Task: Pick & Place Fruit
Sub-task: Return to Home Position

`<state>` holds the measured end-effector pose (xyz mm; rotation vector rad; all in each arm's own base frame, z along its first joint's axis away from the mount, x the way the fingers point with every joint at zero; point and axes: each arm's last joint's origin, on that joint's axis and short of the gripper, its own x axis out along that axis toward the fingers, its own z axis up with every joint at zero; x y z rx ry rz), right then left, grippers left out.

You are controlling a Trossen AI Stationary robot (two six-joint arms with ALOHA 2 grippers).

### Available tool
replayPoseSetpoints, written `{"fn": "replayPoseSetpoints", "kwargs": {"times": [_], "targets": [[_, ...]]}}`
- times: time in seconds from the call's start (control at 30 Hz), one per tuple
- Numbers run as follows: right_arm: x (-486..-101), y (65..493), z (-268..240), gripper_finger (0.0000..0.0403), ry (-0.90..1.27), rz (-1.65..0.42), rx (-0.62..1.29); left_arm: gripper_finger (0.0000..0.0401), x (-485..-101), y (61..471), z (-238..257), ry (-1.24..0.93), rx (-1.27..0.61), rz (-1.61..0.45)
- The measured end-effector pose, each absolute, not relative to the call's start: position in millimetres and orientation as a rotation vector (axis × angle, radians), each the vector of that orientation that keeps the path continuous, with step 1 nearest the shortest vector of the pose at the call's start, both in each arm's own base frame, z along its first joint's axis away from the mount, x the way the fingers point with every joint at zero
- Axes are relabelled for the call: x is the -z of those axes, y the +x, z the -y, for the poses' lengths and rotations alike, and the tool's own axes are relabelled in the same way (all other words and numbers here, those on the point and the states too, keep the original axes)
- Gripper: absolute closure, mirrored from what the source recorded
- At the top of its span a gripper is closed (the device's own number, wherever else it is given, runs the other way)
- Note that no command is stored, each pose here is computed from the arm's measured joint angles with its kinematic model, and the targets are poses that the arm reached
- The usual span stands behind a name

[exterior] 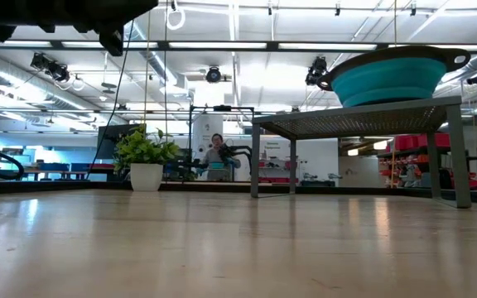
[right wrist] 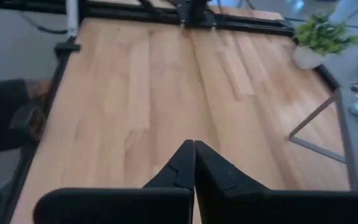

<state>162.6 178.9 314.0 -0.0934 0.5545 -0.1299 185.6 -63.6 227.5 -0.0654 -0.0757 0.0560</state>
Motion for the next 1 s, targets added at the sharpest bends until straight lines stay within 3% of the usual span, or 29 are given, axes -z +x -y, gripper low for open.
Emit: {"fn": "replayPoseSetpoints", "kwargs": {"times": [0.23, 0.47, 0.63, 0.9, 1.0], "targets": [[-299, 148, -162, 0.0399, -0.034, -0.508, -0.055, 0.0385, -222, 180, 62, -0.038, -0.052, 0.125], [-282, 154, -165, 0.04, -0.083, -0.195, -0.444, 0.0391, -221, 181, 63, -0.036, -0.019, 0.112], [-280, 164, -155, 0.04, -0.109, -0.234, -0.403, 0.0374, -226, 181, 63, -0.051, 0.058, 0.159], [-297, 204, -104, 0.04, -0.13, -0.227, -0.459, 0.0395, -230, 189, 32, -0.041, 0.094, 0.207], [-296, 210, -83, 0.04, -0.134, -0.252, -0.391, 0.039, -230, 191, 22, -0.059, 0.076, 0.21]]}}
